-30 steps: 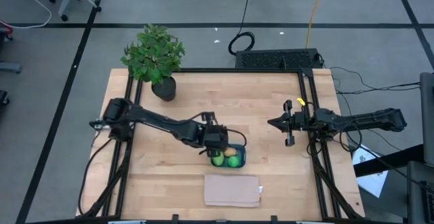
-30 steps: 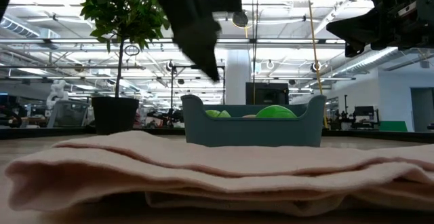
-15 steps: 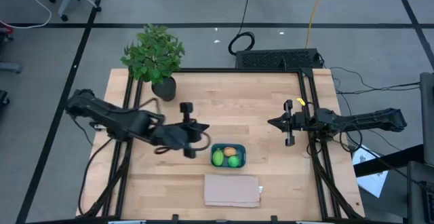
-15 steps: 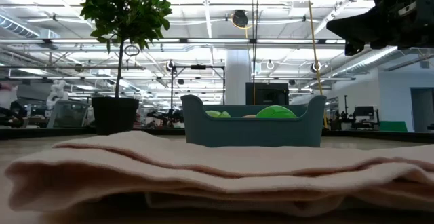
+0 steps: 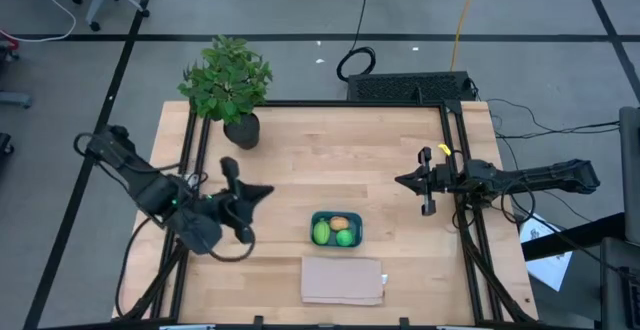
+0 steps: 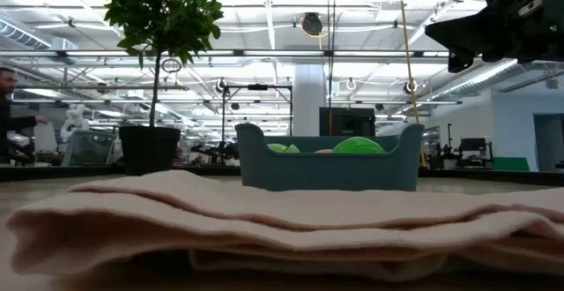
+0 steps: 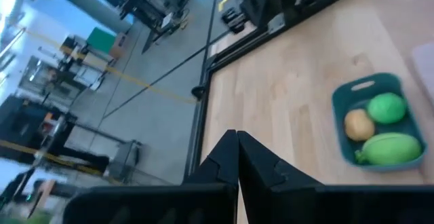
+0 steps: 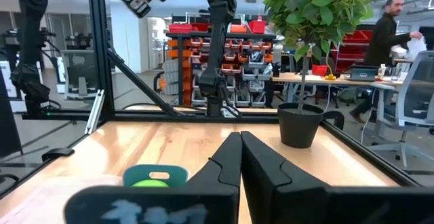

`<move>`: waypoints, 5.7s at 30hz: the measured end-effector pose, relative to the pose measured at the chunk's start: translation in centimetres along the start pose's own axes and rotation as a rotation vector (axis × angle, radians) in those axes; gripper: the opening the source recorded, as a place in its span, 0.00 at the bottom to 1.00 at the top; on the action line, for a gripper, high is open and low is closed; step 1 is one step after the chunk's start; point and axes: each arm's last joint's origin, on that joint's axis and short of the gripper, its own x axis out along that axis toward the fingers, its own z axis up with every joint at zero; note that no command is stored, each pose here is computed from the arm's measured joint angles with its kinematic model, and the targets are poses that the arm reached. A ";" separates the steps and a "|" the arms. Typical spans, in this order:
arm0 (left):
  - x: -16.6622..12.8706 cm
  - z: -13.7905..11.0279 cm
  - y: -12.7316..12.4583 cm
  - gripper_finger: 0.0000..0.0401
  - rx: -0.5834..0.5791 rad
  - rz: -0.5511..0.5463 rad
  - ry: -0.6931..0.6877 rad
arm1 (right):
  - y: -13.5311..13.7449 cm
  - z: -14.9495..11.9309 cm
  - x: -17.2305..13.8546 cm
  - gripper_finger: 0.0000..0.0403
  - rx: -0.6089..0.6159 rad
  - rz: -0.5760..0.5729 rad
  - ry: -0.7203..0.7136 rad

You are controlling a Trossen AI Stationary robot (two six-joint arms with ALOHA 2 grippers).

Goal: Pick and placing Produce into tupperware
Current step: Return to Home Position

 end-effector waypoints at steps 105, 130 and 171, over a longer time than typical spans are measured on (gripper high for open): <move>-11.2 -24.5 13.3 0.00 -0.492 0.517 -0.400 | 0.2 -0.2 0.0 0.00 0.111 0.074 0.014; -5.5 -23.9 5.9 0.00 -0.382 0.279 -0.541 | 0.2 -0.4 0.0 0.00 0.134 0.075 0.038; 2.7 -28.3 -3.6 0.01 -0.504 -0.102 -0.383 | 0.2 -0.4 0.0 0.00 0.131 0.074 0.039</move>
